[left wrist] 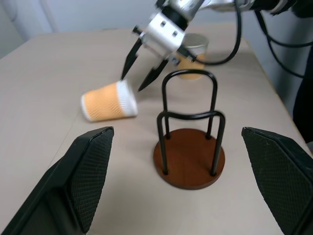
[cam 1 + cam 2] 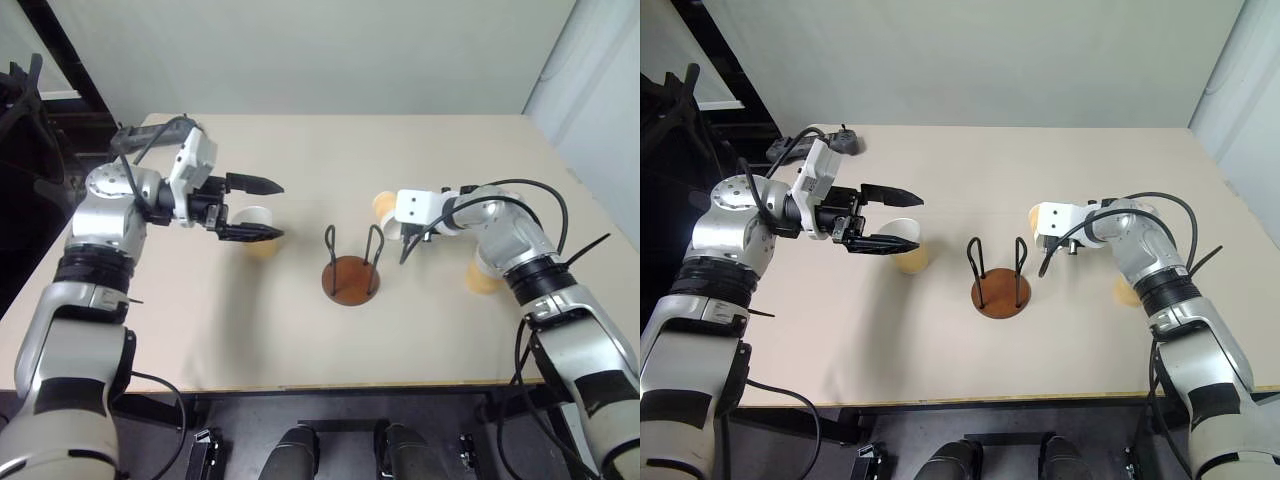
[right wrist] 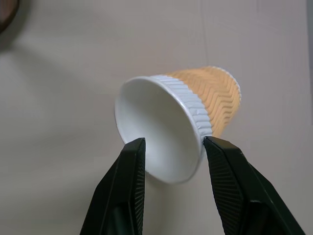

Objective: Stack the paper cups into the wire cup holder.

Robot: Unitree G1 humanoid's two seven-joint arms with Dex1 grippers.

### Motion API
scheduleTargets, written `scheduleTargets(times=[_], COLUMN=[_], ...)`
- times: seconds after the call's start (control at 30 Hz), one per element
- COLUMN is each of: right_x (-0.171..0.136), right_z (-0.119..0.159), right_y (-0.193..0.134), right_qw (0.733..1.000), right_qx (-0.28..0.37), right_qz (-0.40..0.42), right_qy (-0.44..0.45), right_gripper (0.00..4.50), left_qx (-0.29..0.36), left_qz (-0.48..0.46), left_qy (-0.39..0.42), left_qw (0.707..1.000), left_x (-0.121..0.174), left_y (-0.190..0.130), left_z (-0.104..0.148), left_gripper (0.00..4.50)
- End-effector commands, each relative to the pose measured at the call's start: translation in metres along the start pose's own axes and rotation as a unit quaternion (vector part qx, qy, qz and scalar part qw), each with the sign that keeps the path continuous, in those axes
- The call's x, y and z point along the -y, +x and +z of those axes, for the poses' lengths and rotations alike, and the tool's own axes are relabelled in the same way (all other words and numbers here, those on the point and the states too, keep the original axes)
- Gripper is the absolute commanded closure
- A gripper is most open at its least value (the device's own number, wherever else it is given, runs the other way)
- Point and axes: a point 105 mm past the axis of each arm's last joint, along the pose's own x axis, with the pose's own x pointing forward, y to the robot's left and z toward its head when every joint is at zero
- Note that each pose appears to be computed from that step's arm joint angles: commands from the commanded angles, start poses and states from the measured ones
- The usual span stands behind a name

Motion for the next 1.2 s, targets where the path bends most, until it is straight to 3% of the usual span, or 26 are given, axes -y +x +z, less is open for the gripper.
scheduleTargets(times=[0.03,0.83,1.2], right_x=[0.013,0.033,0.021], right_z=[0.006,0.016,0.02], right_y=[-0.003,0.001,0.017], right_qw=[0.999,0.997,0.996], right_qx=[0.006,0.006,0.008], right_qz=[-0.027,-0.074,-0.08], right_qy=[-0.015,-0.007,-0.031], right_gripper=[2.64,2.64,2.64], left_qx=[0.01,0.007,0.011], left_qz=[-0.01,-0.007,-0.013], left_qy=[0.025,0.021,0.024], left_qw=[1.0,1.0,1.0], left_x=[0.002,0.002,0.002], left_y=[-0.007,-0.008,-0.005], left_z=[0.018,0.015,0.019], left_gripper=[0.0,0.0,0.0])
